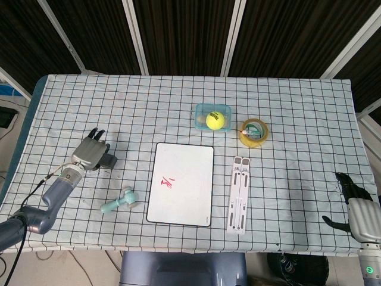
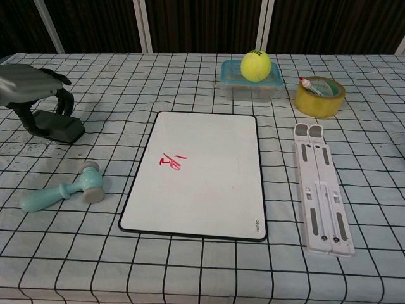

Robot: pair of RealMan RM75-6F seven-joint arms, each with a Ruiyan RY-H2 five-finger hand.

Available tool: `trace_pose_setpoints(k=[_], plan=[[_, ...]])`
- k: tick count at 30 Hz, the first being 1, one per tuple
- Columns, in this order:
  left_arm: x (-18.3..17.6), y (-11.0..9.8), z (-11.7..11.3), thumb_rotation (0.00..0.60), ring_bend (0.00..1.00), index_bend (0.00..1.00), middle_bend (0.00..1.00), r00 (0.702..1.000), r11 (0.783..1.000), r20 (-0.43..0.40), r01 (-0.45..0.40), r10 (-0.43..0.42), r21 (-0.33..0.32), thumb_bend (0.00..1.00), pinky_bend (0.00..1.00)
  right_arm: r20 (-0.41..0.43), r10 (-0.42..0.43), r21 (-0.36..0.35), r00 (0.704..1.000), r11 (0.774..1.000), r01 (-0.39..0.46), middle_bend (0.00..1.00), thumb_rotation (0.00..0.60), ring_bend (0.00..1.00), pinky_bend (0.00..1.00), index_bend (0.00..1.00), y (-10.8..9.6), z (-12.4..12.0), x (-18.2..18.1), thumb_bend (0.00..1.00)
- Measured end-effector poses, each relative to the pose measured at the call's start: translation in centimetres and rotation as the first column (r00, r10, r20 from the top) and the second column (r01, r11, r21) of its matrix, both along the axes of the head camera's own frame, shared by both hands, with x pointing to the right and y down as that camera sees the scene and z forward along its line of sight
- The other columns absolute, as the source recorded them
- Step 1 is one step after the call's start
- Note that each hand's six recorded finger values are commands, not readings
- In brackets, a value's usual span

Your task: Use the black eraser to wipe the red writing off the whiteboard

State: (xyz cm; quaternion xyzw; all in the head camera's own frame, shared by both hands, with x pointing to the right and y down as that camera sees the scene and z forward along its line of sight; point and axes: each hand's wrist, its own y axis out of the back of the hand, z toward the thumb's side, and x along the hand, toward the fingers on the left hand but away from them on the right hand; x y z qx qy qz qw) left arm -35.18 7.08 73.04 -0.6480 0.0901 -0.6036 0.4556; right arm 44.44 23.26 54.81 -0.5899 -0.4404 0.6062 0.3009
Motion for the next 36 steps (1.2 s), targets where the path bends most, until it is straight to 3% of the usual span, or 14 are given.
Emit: trace_pose_setpoints(k=[17, 27, 36], plan=[[1.9, -0.6, -3.3, 0.6, 0.01, 0.47, 0.48, 0.995, 0.999, -0.095, 0.005, -0.002, 0.037, 0.34, 0.05, 0.007, 0.005, 0.001, 1.0, 1.0, -0.005, 0.11, 0.6, 0.2, 0.21, 0.06, 0.0, 0.0, 0.0, 0.07], [8.4, -0.9, -6.5, 0.6, 0.01, 0.46, 0.47, 0.984, 0.993, -0.152, -0.081, 0.093, 0.082, 0.34, 0.05, 0.012, 0.004, 0.003, 1.0, 1.0, -0.004, 0.11, 0.6, 0.2, 0.21, 0.06, 0.0, -0.2, 0.0, 0.07], [15.0, -0.2, -6.4, 0.6, 0.01, 0.45, 0.47, 0.982, 0.991, -0.157, -0.093, 0.108, 0.099, 0.34, 0.05, 0.01, 0.005, 0.003, 1.0, 1.0, -0.005, 0.11, 0.6, 0.2, 0.21, 0.06, 0.0, -0.2, 0.1, 0.07]])
